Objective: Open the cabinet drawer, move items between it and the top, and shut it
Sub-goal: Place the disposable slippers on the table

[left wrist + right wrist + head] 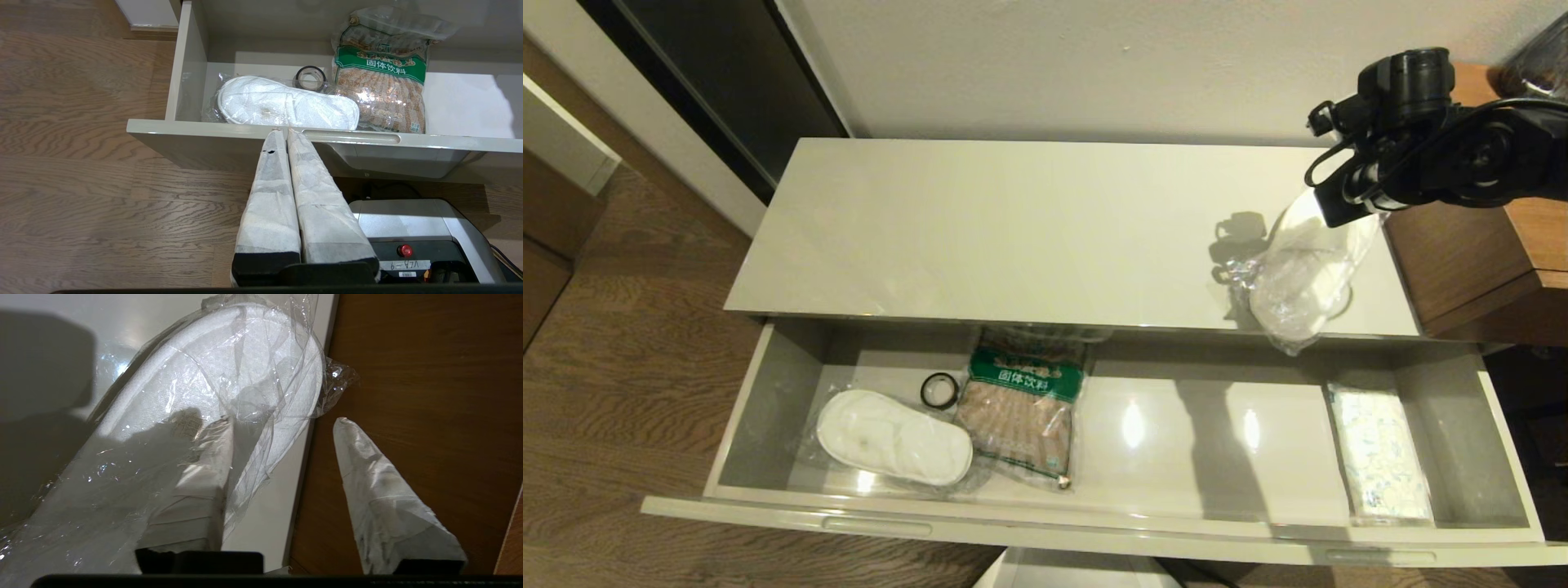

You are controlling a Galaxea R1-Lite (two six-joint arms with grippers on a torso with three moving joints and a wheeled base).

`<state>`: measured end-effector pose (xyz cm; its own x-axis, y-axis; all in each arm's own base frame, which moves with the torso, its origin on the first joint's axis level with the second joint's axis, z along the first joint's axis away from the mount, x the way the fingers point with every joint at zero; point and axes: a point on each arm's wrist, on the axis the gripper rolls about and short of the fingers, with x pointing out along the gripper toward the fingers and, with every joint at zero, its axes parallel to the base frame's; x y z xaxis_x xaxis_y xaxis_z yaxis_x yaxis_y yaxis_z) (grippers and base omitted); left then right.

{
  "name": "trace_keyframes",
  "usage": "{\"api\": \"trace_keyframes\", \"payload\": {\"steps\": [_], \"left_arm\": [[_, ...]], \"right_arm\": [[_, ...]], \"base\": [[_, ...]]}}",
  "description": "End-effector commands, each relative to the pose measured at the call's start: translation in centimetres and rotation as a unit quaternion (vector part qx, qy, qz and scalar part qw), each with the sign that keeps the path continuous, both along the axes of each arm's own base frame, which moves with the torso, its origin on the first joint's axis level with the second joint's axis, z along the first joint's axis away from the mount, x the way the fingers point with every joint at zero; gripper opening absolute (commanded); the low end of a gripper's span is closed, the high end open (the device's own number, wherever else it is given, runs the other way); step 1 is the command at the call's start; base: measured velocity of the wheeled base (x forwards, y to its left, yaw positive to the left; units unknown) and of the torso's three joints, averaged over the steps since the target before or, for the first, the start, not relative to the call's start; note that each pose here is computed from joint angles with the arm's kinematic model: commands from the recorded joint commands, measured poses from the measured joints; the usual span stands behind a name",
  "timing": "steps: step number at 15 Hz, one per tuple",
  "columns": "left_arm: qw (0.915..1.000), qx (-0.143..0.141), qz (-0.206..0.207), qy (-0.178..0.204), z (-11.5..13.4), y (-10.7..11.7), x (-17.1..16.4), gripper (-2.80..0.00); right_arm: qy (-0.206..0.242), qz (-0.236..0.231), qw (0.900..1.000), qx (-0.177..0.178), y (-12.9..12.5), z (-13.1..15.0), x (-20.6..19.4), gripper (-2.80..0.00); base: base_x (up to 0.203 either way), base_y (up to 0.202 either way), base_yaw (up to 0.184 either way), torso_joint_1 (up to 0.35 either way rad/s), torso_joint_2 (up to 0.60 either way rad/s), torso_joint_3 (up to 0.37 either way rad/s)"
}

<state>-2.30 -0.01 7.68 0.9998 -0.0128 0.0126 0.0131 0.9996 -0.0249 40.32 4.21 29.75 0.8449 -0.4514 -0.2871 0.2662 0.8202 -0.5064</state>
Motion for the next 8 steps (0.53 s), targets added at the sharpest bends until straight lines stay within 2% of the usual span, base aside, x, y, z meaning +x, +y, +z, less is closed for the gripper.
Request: {"api": "trace_keyframes", "payload": {"steps": [1,3,4,8], "left_arm": [[1.0,0.0,0.0,0.0,0.0,0.0,0.0,-2.8],[1.0,-0.001,0.0,0.001,0.0,0.0,0.0,-2.8],[1.0,-0.001,0.0,0.001,0.0,0.0,0.0,-2.8],[1.0,0.0,-0.001,0.0,0.0,0.0,0.0,-2.8]], "right_arm": [[-0.007,-0.001,1.0,-0.001,-0.1,0.8,-0.6,0.0],[0.001,0.007,1.0,-0.002,0.4,1.3,-1.9,0.0],[0.014,0.01,1.0,-0.003,0.6,1.2,-2.6,-2.8],[0.019,0.009,1.0,-0.003,1.8,1.5,-5.1,-2.8]], "base": [[0.0,0.0,0.0,0.0,0.0,0.0],[0.0,0.0,0.0,0.0,0.0,0.0],[0.0,0.0,0.0,0.0,0.0,0.0],[0.0,0.0,0.0,0.0,0.0,0.0]]}}
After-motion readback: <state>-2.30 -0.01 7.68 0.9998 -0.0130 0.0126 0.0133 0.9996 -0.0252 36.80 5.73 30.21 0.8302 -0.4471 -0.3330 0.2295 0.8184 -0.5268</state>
